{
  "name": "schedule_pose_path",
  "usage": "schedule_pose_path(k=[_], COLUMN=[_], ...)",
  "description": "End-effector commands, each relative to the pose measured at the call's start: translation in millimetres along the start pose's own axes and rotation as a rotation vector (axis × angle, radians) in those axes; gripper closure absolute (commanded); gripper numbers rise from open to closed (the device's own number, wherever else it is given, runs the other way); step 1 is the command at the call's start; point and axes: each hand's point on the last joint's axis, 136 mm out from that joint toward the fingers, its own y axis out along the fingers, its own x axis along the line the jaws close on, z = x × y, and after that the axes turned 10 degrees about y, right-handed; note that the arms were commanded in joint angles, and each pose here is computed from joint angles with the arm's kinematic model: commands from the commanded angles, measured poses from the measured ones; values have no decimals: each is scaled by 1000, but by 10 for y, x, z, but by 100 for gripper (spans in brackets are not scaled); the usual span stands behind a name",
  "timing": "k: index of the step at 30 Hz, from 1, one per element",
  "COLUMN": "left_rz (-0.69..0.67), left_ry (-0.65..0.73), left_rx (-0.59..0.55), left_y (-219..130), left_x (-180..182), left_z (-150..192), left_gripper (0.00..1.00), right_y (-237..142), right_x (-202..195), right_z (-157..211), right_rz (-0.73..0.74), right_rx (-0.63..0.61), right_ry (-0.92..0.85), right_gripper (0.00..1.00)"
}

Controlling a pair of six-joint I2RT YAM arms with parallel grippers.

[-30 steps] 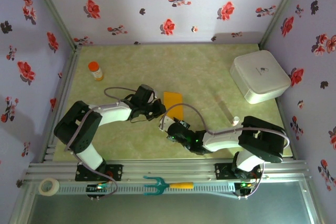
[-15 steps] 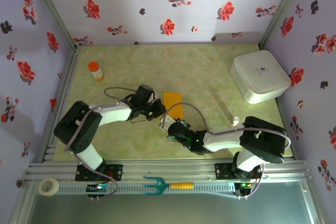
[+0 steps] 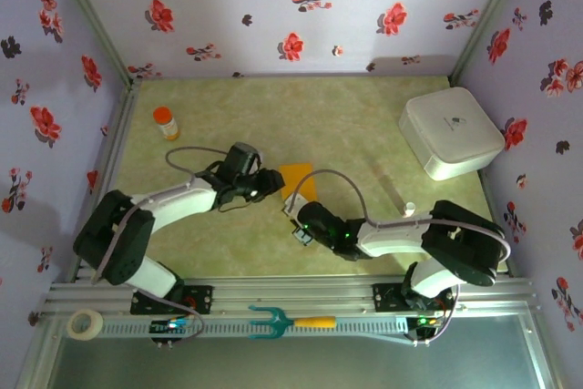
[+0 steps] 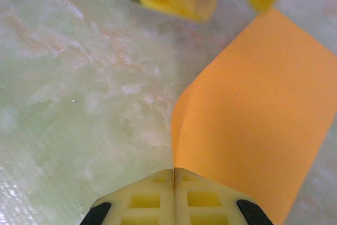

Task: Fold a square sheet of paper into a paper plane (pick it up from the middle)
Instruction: Third fold the triangle at the center of the table.

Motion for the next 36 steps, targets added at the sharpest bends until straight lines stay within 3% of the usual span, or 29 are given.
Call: schedule_pose_path(k=[1, 7, 13, 26, 36], left_rz=[-99, -92, -34, -14, -81], left_ry=[11, 35, 97, 176, 155], left_rx=[-39, -63, -15, 189, 303], left_y=[-164, -310, -228, 389, 744], left_x=[209, 180, 0, -80, 188], left_z=[-67, -173, -213, -28, 196], left_gripper=[62, 61, 66, 86, 89], right_y=[-42, -60, -80, -1, 15], right_x=[238, 450, 588, 511, 496], right_z=[-33, -28, -50, 52, 45], right_rz=[-211, -383, -464, -415, -414], right_rx=[65, 149, 182, 198, 204], right_ry=[197, 299, 315, 302, 321], right_gripper=[98, 100, 100, 100, 100])
